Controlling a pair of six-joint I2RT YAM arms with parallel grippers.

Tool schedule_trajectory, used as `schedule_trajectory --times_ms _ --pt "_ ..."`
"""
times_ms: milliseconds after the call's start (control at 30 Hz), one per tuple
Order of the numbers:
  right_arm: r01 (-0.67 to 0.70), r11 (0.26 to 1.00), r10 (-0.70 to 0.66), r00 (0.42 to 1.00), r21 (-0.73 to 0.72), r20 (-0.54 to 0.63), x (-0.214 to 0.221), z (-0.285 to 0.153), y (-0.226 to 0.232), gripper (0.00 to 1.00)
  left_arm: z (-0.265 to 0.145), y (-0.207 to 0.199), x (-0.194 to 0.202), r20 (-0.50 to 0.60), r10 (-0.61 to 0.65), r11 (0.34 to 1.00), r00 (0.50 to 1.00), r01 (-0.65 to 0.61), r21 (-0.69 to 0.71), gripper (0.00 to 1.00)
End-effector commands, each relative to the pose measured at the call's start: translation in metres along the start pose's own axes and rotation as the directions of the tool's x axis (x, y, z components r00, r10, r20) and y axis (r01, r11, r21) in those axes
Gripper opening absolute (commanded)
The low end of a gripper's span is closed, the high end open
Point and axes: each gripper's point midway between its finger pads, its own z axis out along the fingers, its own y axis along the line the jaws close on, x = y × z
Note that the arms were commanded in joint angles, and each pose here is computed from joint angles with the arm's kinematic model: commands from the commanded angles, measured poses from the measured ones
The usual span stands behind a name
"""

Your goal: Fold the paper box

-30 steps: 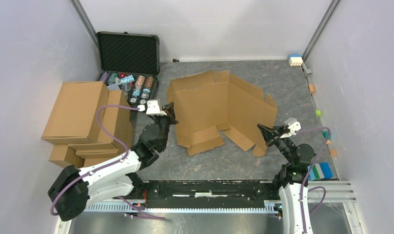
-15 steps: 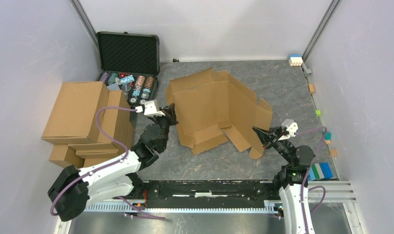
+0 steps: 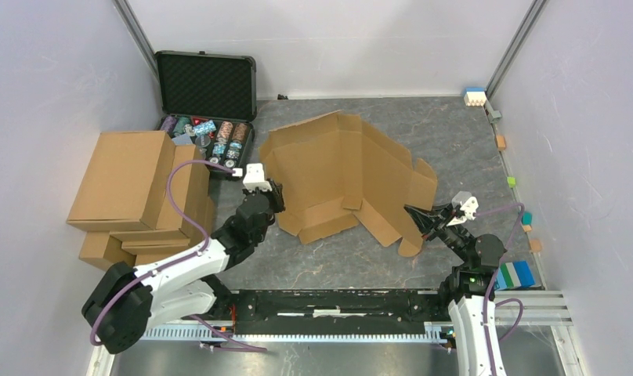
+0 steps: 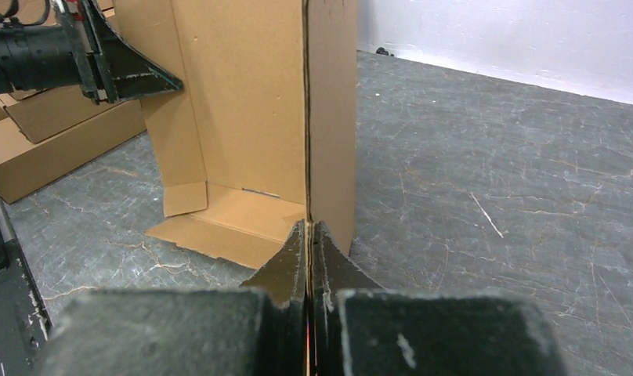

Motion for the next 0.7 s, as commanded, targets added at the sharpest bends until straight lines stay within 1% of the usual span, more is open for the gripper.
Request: schedule_trajectory --times_ms 0,100,133,267,367,433,533,567,667 --pt "-0.016 0.999 0.016 1.000 -0.030 -0.002 0.005 -0.001 0.007 0.00 0.005 -0.014 0.002 -0.060 -0.006 0.999 0.998 0.009 0.040 0.28" --pt "-0.005 0.997 0.007 1.000 -0.077 0.017 0.000 0.000 0.016 0.00 0.007 -0.012 0.007 -0.073 -0.001 1.000 0.997 0.003 0.024 0.06" --pt "0.003 0.994 0.000 0.999 -0.107 0.032 -0.005 0.000 0.023 0.00 0.009 -0.011 0.005 -0.063 -0.008 1.000 0.998 0.009 0.009 0.02" --pt "-0.003 0.989 0.009 0.999 -0.151 0.033 -0.006 0.002 0.032 0.00 0.023 -0.008 -0.012 -0.014 -0.036 0.997 0.999 0.035 -0.066 0.02" --pt "-0.014 0.984 0.019 1.000 -0.175 0.025 -0.007 0.005 0.037 0.00 0.040 0.000 -0.029 0.037 -0.095 0.987 0.995 0.099 -0.123 0.02" --pt "-0.029 0.984 0.029 1.000 -0.174 -0.006 -0.002 0.007 0.036 0.00 0.049 0.002 -0.041 0.067 -0.132 0.978 0.989 0.141 -0.153 0.02" --pt "-0.054 0.988 0.046 0.997 -0.144 -0.059 0.011 0.008 0.029 0.00 0.056 0.002 -0.057 0.132 -0.142 0.972 0.981 0.163 -0.171 0.02" --pt "-0.073 0.984 0.061 0.995 -0.163 -0.079 0.017 0.010 0.035 0.00 0.057 0.003 -0.058 0.143 -0.153 0.968 0.978 0.177 -0.178 0.02" --pt "-0.122 0.983 0.107 0.988 -0.137 -0.109 0.030 0.011 0.033 0.00 0.057 0.000 -0.054 0.146 -0.191 0.964 0.971 0.214 -0.159 0.02"
